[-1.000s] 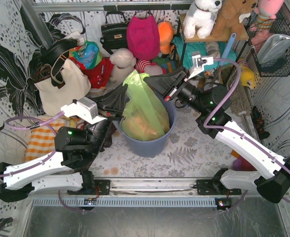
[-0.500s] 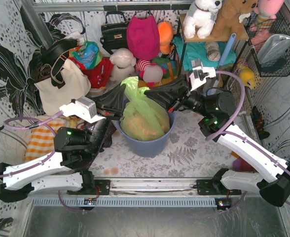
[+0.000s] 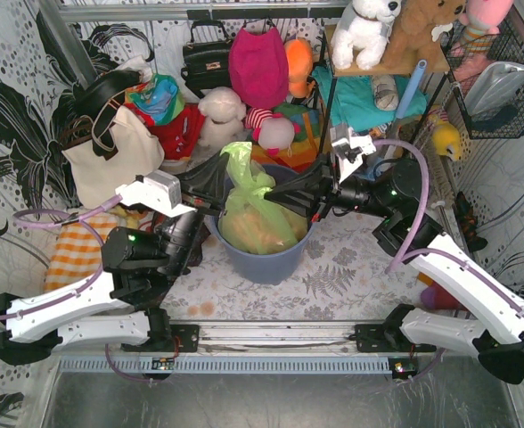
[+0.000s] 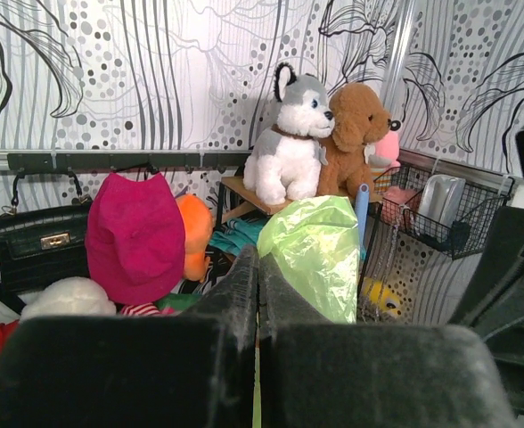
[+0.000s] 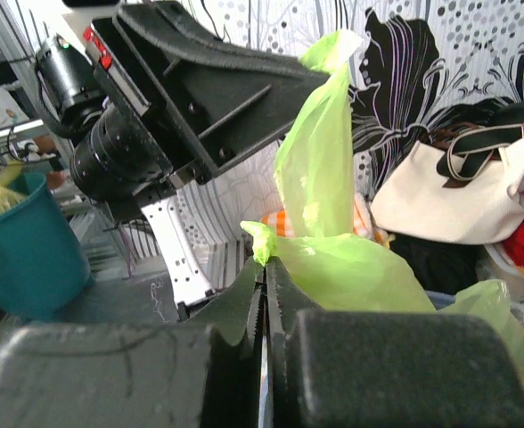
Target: Tie the trash bag
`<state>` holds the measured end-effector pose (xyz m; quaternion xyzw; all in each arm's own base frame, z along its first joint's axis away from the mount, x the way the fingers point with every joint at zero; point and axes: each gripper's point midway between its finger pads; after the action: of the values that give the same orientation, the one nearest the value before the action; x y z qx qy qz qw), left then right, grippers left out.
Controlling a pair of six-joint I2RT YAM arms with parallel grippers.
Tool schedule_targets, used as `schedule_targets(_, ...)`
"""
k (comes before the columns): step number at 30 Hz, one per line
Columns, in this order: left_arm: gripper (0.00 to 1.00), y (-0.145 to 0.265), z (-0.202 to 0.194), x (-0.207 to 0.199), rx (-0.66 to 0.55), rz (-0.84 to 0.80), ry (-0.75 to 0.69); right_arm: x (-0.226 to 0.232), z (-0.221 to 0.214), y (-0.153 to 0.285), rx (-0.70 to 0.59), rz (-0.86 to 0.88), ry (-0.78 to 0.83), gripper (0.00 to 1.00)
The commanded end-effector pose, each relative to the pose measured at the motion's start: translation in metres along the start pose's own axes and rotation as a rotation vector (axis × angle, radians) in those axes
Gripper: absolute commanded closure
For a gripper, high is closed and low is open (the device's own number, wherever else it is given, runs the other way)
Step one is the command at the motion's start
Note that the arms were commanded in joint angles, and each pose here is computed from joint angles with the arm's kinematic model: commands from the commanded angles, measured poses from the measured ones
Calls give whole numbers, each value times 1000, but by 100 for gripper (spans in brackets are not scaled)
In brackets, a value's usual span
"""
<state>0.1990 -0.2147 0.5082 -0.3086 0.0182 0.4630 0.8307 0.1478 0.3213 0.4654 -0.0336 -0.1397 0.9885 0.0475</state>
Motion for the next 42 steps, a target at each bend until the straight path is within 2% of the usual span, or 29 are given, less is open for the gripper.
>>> schedule_targets(1,100,-3,17,6,-30,45,47,12,1,8,45,31,39,100)
schedule_targets(12,100,-9,14,-1,2,39,46,24,-16,-4,175,47,41,100)
schedule_targets(24,100,-9,3,-14,75,-24,41,-2,-59,-7,397,-301,-71,100)
schedule_targets(33,100,-4,-3,-34,126,-150,40,-25,-70,-8,426,-512,-96,100)
schedule_targets(42,100,-1,-11,-33,155,-151,31,-30,-80,-8,395,-697,-137,100)
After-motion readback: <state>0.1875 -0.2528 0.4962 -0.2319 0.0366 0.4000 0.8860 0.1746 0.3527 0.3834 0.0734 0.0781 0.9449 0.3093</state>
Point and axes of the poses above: each gripper's point midway between its finger pads, its own y axis back along the fingers, its own x axis along the line the jaws close on, z = x × y, and after that the axes turned 13 degrees about y, right-handed
